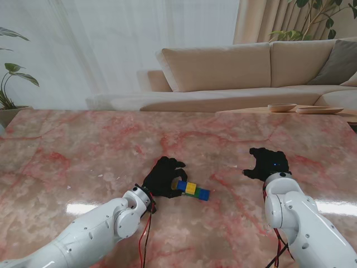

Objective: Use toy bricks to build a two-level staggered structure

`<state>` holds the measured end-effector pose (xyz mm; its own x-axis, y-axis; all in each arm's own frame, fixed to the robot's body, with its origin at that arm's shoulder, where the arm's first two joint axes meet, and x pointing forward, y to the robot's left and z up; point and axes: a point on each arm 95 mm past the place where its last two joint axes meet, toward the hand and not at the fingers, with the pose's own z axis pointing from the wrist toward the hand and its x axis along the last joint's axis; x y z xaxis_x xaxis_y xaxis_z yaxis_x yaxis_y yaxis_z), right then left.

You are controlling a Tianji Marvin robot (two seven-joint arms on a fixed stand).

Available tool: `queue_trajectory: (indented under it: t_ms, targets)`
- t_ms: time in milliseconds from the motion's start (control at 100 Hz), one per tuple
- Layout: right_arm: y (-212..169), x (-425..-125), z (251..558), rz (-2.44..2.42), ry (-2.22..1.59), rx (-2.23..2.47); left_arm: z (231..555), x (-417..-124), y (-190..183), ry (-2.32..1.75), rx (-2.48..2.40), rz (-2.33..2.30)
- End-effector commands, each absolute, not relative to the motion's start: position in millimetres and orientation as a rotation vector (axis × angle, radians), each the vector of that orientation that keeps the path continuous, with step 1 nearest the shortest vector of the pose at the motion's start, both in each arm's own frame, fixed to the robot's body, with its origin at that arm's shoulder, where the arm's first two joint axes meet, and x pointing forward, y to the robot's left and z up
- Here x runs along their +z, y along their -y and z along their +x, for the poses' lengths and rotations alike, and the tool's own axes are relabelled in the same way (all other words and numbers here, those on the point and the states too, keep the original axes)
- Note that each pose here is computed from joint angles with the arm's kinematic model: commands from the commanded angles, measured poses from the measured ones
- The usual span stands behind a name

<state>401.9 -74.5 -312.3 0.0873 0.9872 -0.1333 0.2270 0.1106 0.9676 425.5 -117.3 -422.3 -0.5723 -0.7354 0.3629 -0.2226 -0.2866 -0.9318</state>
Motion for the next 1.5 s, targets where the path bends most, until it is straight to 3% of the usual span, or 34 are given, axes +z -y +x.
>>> queue_trajectory:
  t_ms: [0,600,1490]
  targets:
    - [89.4,-321.1,402.5,1.374,-1.330,0.861,400.2,-464.8,102.0,-1.685,-1.803,-1.274]
    - [151.5,-333.1,426.6,1.506,-1.448,0.675,401.4,-464.2,101.2,-1.689,-1.803,-1.270]
    - [173.3,-362.2,448.4,1.507,-1.521,0.608,401.3,-464.3,98.6,-1.696,-1.801,-1.267]
